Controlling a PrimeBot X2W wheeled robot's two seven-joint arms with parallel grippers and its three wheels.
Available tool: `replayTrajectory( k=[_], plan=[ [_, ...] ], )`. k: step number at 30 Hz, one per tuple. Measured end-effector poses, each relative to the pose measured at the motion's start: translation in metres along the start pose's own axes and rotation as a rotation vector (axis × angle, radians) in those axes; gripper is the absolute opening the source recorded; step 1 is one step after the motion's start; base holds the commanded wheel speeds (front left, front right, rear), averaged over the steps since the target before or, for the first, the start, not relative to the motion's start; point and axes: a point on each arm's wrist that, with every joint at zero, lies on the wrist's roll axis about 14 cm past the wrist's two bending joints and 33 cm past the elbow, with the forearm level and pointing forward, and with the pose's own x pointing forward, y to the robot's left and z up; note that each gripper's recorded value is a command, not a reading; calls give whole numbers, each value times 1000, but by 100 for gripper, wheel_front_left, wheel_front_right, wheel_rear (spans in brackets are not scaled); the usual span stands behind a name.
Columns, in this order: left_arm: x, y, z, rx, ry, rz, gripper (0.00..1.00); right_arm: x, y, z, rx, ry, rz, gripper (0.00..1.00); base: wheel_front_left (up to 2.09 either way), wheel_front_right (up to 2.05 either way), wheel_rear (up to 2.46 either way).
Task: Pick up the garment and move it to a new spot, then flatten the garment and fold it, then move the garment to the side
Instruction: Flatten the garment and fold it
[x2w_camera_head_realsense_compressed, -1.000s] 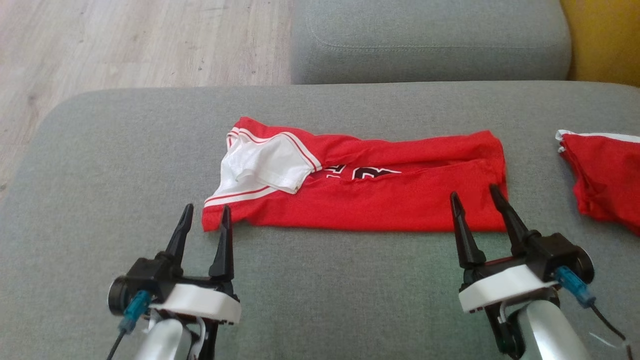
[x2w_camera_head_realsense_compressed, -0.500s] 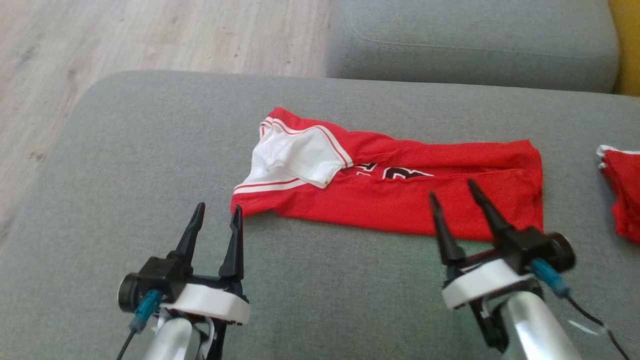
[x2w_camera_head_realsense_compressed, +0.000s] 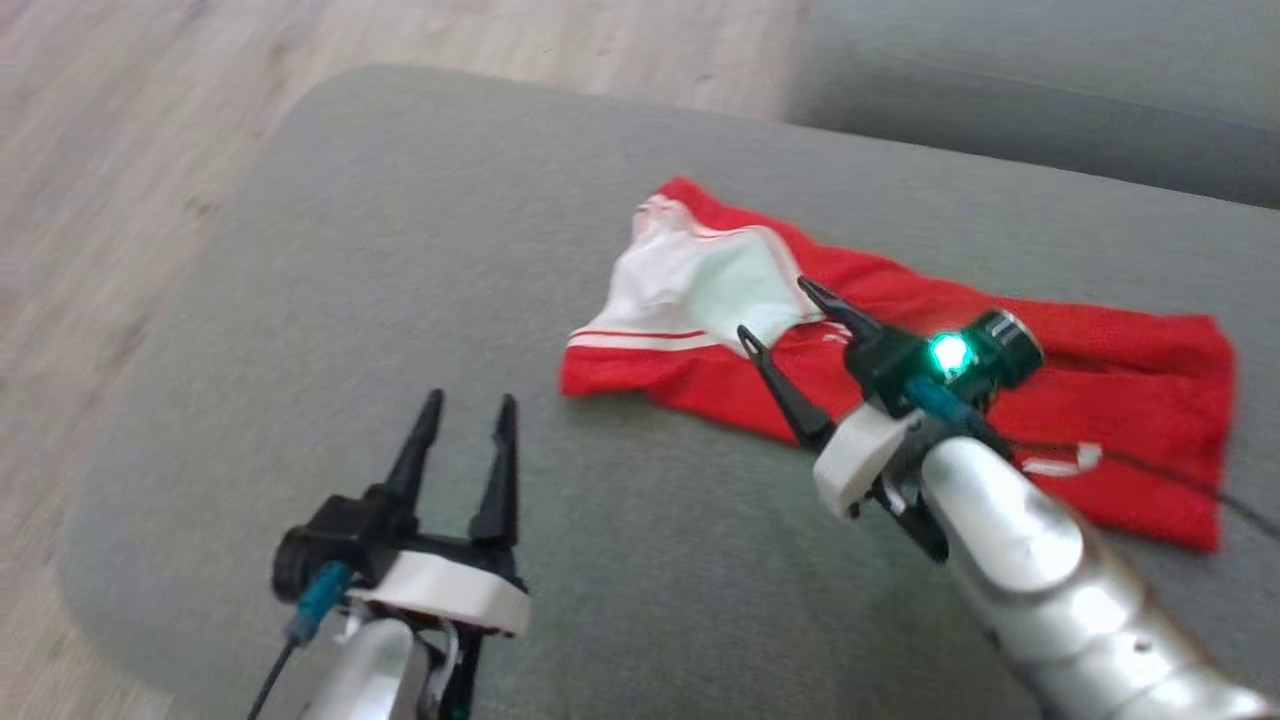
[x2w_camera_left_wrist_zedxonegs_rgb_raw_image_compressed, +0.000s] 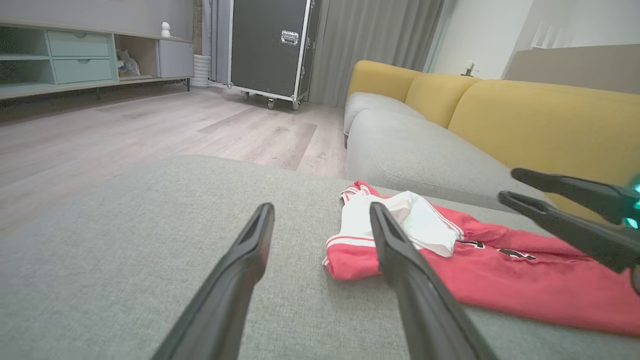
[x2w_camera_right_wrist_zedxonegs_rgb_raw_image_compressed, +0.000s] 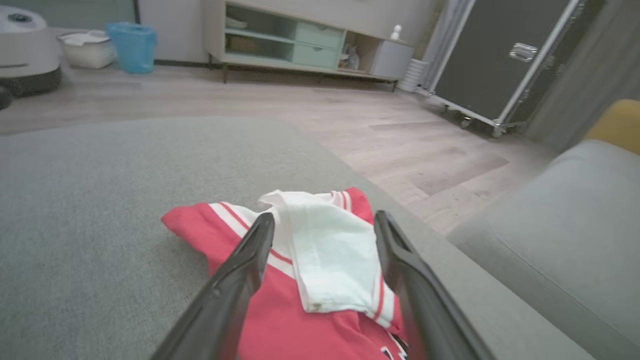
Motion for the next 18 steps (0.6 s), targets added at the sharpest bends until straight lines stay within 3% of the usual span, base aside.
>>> replayTrajectory(
  k=[8, 18],
  plan=[
    [-8, 14, 1, -35, 3, 74, 100, 41, 21, -24, -140, 115, 186, 100, 0, 0, 0],
    [5, 24, 8, -56, -9, 133, 100, 77, 12, -41, -217, 159, 245, 100, 0, 0, 0]
  ],
)
